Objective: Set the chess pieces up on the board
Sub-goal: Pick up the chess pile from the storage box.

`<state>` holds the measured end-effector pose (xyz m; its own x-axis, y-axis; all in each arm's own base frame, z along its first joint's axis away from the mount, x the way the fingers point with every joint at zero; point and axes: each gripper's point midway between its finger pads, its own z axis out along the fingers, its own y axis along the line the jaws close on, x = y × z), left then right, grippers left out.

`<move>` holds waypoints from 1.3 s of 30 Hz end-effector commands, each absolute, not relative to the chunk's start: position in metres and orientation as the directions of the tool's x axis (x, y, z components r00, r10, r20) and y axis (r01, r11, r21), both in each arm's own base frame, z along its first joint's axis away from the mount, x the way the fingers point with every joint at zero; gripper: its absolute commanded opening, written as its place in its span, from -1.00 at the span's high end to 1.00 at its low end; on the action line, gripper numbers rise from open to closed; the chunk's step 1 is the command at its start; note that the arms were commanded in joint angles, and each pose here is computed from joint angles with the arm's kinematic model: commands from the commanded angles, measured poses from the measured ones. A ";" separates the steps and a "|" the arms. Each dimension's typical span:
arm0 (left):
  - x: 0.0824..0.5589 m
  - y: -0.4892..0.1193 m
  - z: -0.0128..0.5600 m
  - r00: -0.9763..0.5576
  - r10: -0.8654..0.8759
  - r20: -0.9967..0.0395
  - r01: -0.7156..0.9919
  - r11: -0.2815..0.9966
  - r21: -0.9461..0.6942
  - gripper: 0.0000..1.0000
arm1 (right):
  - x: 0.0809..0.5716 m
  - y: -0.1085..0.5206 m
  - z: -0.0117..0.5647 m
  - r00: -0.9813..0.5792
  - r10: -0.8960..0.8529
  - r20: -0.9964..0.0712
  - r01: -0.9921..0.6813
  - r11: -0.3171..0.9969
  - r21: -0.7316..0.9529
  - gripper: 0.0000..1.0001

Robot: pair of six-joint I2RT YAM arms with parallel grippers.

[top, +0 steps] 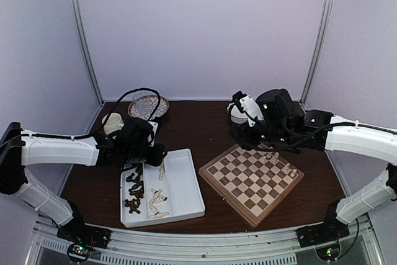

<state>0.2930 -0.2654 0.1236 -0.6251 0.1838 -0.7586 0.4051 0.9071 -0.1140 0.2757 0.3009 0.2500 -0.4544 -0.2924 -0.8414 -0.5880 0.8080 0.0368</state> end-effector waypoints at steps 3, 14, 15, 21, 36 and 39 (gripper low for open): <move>0.301 -0.251 0.113 -0.710 0.014 -0.704 0.203 0.961 -0.185 0.28 | 0.289 0.285 0.225 -0.427 -0.256 -0.867 -0.497 0.868 -0.011 0.06; 0.287 -0.244 0.091 -0.809 -0.031 -0.587 0.102 0.976 -0.192 0.43 | 0.293 0.272 0.229 -0.403 -0.231 -0.886 -0.441 0.897 -0.033 0.05; 0.285 -0.243 0.089 -0.816 -0.010 -0.578 0.114 0.978 -0.176 0.44 | 0.294 0.272 0.228 -0.405 -0.232 -0.884 -0.440 0.897 -0.033 0.05; 0.263 -0.257 0.069 -0.856 0.105 -0.506 0.243 0.946 -0.215 0.36 | 0.295 0.277 0.229 -0.411 -0.232 -0.882 -0.447 0.894 -0.026 0.05; 0.250 -0.249 0.037 -0.891 0.184 -0.416 0.267 0.952 -0.151 0.43 | 0.298 0.280 0.220 -0.412 -0.259 -0.874 -0.448 0.892 -0.053 0.06; 0.254 -0.243 0.040 -0.881 0.180 -0.438 0.256 0.959 -0.121 0.53 | 0.297 0.280 0.221 -0.414 -0.253 -0.874 -0.453 0.890 -0.043 0.06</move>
<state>0.2461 -0.2506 0.0347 -0.8928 0.1883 -0.4091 0.2758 0.9467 -0.1663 0.2959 0.2780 0.2150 -0.4235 -0.2738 -0.8635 -0.4581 0.8871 -0.0565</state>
